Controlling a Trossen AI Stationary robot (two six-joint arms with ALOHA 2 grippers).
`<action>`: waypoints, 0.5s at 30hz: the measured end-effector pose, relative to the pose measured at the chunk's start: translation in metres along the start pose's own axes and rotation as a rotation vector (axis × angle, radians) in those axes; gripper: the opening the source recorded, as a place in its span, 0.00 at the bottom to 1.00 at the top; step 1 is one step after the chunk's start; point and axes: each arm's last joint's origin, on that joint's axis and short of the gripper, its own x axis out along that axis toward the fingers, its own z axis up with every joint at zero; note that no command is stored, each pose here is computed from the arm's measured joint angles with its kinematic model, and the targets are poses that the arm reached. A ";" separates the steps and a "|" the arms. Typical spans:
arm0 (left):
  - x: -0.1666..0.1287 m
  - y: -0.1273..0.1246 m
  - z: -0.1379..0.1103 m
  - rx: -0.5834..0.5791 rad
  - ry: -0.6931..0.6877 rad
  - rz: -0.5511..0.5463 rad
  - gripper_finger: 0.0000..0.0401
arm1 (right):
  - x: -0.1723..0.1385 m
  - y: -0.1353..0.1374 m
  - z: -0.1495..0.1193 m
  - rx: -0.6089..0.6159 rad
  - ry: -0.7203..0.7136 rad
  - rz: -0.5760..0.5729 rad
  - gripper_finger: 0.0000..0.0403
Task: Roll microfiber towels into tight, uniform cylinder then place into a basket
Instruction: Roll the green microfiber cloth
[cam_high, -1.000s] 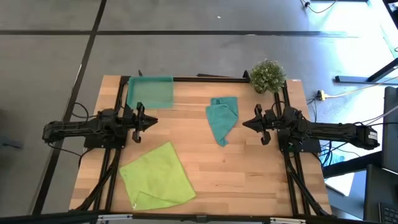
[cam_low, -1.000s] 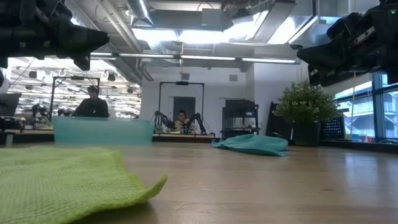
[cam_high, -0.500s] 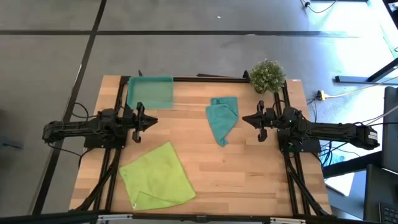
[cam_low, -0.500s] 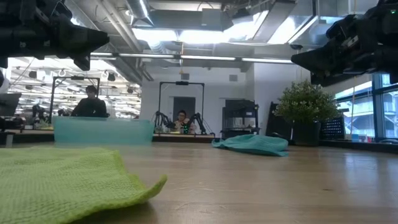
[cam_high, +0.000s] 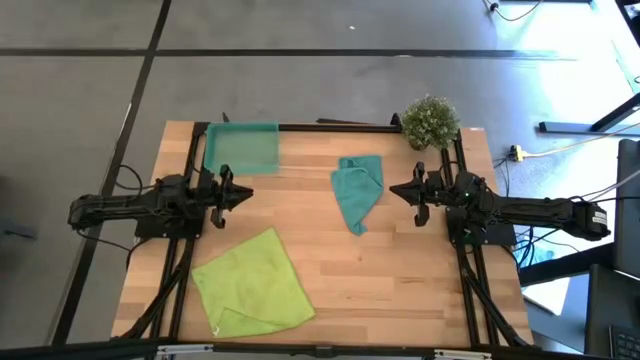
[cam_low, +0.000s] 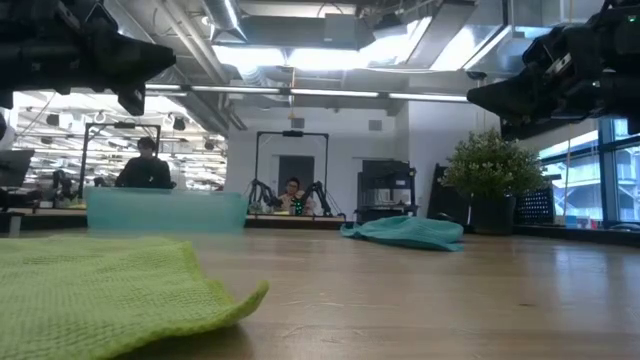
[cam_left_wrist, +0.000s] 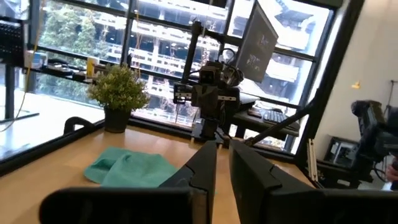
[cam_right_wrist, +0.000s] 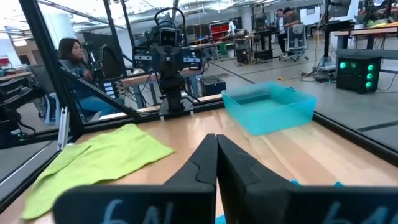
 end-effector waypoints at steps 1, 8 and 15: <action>0.000 0.000 0.001 -0.016 -0.005 0.016 0.10 | 0.000 0.000 0.000 0.002 -0.001 -0.005 0.01; -0.002 -0.007 0.039 0.010 -0.009 0.138 0.03 | 0.000 -0.001 0.000 0.032 -0.006 -0.032 0.01; 0.008 -0.018 0.083 -0.004 0.282 0.224 0.00 | 0.000 -0.001 0.001 0.026 -0.010 -0.030 0.01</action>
